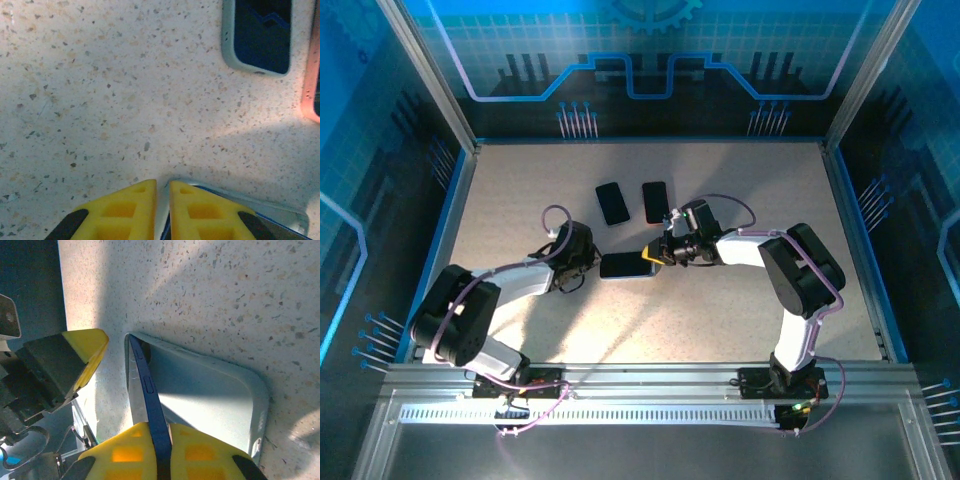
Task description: Put the phone into the phone case
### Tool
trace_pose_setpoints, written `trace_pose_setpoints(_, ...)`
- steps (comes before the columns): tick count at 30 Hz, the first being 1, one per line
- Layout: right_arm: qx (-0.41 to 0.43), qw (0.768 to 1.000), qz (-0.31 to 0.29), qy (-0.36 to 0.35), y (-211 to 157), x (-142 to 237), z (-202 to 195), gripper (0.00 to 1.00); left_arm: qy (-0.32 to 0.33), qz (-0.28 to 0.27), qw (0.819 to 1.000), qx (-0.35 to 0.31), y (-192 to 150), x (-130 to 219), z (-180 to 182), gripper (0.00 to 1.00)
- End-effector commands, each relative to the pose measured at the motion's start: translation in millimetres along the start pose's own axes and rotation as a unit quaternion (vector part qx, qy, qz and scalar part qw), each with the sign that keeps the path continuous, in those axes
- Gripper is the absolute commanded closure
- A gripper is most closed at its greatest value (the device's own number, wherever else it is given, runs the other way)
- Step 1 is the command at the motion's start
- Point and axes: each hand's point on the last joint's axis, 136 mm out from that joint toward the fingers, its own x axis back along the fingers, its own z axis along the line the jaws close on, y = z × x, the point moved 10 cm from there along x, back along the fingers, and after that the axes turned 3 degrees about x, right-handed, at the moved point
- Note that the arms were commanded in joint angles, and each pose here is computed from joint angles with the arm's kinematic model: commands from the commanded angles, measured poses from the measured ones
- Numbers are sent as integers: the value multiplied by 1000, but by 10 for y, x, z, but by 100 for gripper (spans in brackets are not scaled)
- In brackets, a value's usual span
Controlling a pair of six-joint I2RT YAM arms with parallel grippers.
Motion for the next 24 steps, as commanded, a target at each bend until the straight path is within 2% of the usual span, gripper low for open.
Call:
trace_pose_setpoints(1,-41,996,35,-66,-149,-64,-274,100,6,14,1000,-5,-25,-95,20,85)
trace_pose_setpoints(11,-42,995,45,-75,-141,-80,-313,100,-26,33,999,0,-26,-245,-118,84)
trace_pose_setpoints(24,-41,994,59,-85,-68,-136,-345,100,-34,42,999,5,-87,-295,-144,84)
